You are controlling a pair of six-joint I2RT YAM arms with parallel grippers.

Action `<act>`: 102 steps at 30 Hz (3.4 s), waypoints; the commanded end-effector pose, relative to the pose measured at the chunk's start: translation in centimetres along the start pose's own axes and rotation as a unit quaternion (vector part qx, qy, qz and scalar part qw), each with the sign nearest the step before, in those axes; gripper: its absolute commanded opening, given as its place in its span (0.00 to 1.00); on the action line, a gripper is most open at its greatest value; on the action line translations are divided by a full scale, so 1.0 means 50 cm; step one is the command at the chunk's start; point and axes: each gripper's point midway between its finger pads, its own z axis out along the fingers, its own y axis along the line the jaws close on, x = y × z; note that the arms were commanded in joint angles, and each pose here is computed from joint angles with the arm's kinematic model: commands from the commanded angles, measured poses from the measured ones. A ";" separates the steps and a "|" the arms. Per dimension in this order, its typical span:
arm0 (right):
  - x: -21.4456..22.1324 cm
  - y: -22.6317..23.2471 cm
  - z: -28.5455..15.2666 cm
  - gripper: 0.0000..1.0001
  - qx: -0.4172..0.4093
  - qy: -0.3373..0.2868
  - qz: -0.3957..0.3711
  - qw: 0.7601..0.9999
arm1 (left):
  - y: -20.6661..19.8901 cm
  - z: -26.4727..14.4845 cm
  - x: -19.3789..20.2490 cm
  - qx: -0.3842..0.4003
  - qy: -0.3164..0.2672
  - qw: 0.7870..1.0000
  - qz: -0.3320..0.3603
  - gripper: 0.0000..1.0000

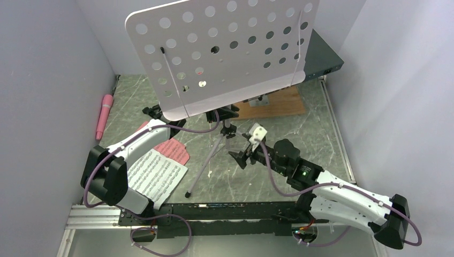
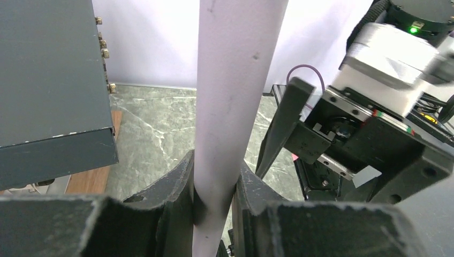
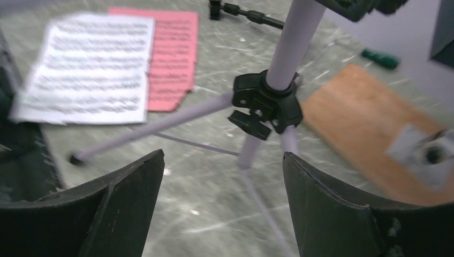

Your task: Set up the instrument practice props

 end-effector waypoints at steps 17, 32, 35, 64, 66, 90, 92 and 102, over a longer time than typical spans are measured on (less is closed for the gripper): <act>-0.058 -0.042 0.064 0.57 0.001 -0.028 -0.434 0.900 | -0.023 -0.002 -0.021 -0.005 -0.006 0.997 -0.074 0.00; -0.058 -0.040 0.088 0.45 0.024 -0.022 -0.352 0.936 | -0.027 -0.003 -0.029 -0.004 -0.008 0.997 -0.071 0.00; -0.043 -0.041 0.087 0.22 0.033 0.007 -0.276 0.961 | -0.027 -0.003 -0.028 -0.004 -0.009 0.997 -0.071 0.00; 0.081 -0.093 0.035 0.00 0.166 -0.115 0.806 0.556 | -0.032 -0.001 -0.029 0.002 -0.011 0.997 -0.074 0.00; 0.101 -0.089 0.034 0.00 0.161 -0.110 0.833 0.518 | -0.033 0.000 -0.030 0.002 -0.010 0.997 -0.074 0.00; -0.037 -0.002 -0.068 0.83 -0.070 -0.068 -0.233 0.967 | -0.031 0.003 -0.023 0.004 -0.007 0.997 -0.079 0.00; -0.054 0.007 -0.060 0.82 -0.074 -0.062 -0.321 0.942 | -0.030 0.004 -0.019 0.002 -0.004 0.997 -0.078 0.00; -0.096 0.041 0.014 0.71 -0.052 -0.090 -0.514 0.851 | -0.031 0.007 -0.014 0.004 -0.001 0.997 -0.080 0.00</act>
